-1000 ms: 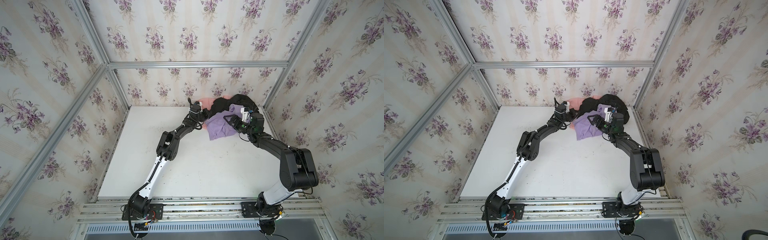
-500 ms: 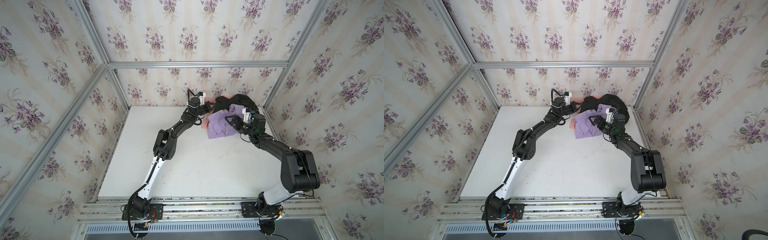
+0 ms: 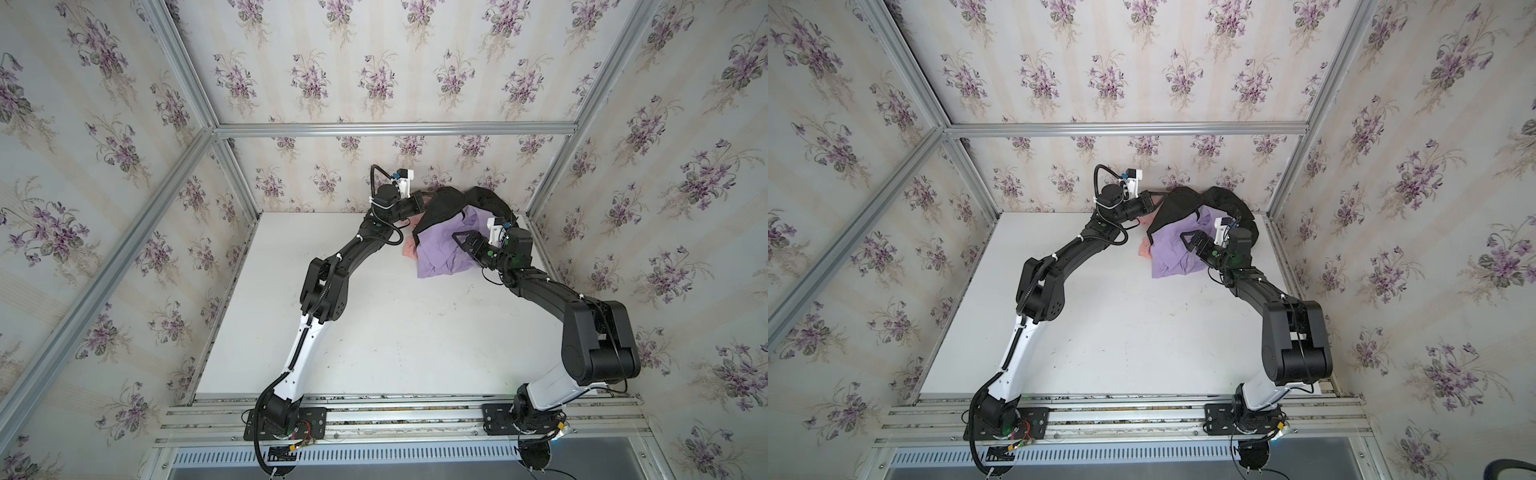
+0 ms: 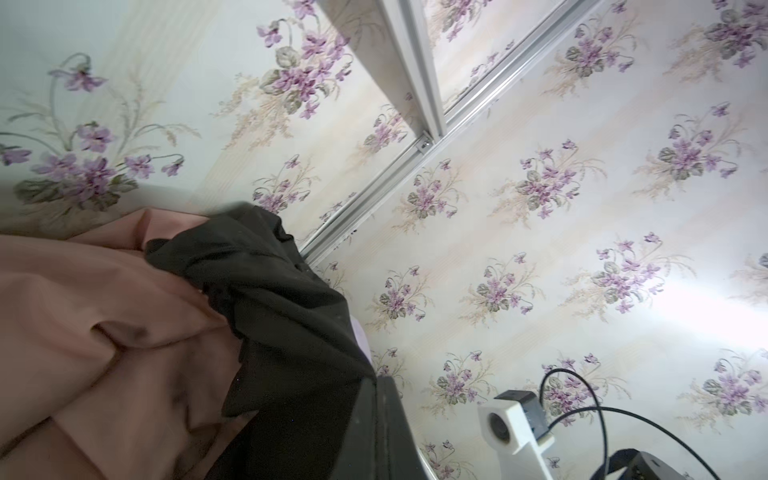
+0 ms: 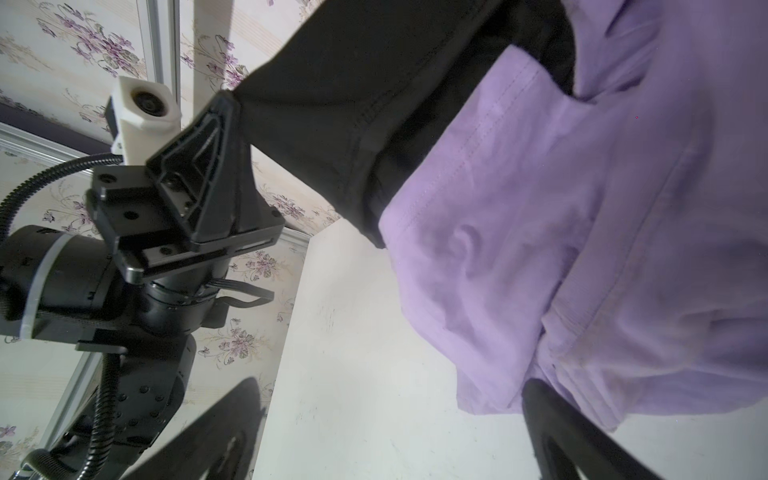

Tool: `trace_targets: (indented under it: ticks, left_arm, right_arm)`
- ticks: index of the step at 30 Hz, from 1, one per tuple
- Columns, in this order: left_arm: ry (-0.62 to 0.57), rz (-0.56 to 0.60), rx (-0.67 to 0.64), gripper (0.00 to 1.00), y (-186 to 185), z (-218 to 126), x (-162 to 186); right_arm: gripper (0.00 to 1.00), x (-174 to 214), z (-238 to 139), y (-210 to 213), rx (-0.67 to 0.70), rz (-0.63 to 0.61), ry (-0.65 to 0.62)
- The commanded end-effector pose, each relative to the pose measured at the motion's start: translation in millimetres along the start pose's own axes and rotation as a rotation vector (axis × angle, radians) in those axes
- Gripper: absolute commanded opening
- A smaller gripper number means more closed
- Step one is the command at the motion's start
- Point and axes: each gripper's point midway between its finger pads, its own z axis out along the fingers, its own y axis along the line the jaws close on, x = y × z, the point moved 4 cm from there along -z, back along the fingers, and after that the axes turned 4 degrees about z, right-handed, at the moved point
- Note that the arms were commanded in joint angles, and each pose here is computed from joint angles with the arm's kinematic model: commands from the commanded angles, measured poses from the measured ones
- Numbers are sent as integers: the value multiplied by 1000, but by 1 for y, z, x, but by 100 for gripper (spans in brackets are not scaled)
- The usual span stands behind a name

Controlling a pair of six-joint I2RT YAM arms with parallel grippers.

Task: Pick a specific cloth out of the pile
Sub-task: 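Lift the black garment with both grippers off the pile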

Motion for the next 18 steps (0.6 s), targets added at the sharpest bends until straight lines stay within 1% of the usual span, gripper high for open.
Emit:
trace_targets:
  ticks: [1, 8, 18]
  left_arm:
    - [-57, 55, 107, 0, -35, -5, -22]
    - [-80, 93, 180, 0, -68, -12, -39]
    - [-126, 112, 241, 0, -97, -23, -58]
  right_arm:
    - [100, -5, -2, 4, -9, -13, -24]
    - [100, -10, -9, 13, -20, -44, -45]
    - [100, -12, -17, 18, 3, -72, -55]
